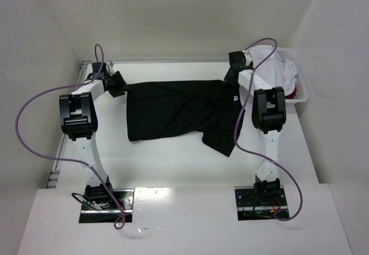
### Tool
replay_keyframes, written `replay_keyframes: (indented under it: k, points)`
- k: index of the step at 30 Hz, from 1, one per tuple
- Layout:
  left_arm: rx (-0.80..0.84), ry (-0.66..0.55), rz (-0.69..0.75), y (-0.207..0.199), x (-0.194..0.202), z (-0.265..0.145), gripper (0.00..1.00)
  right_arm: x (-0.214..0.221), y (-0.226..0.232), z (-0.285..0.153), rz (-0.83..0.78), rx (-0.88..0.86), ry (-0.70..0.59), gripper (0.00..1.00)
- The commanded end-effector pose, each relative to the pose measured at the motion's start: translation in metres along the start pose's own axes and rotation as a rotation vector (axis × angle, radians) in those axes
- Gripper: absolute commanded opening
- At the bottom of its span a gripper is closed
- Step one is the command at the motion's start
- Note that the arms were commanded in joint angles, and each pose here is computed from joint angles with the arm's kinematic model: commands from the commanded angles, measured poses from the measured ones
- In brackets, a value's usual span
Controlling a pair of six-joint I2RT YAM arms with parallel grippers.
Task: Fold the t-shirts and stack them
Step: Fold the flattened tshirt in 1/3 of the way
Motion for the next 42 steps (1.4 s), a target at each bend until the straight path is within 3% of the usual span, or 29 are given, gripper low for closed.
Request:
replay_keyframes:
  k: [1,14,24,42]
  points:
    - [0.06,-0.005,0.06,-0.019,0.001,0.002,0.52,-0.02,0.012,-0.001,-0.006,-0.027,-0.045,0.02]
    - [0.035,0.039,0.049,-0.017,0.02,0.001,0.41,-0.015,0.009,0.004,-0.011,-0.015,-0.032,0.03]
    - [-0.012,0.057,0.039,-0.01,0.024,0.003,0.0,-0.023,0.012,0.002,-0.015,-0.012,-0.058,0.03]
    - [-0.062,0.076,0.107,0.007,0.008,-0.034,0.0,-0.053,0.017,0.009,-0.015,-0.007,-0.113,0.0]
Point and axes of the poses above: each gripper's point midway between its finger pads, its own z axis out along the fingers, its own y axis along the line the jaws close on, x = y × z, the point moved 3 cm from there along -z, back along the fingers, and after that the axes turned 9 degrees about z, right-handed, at the moved point
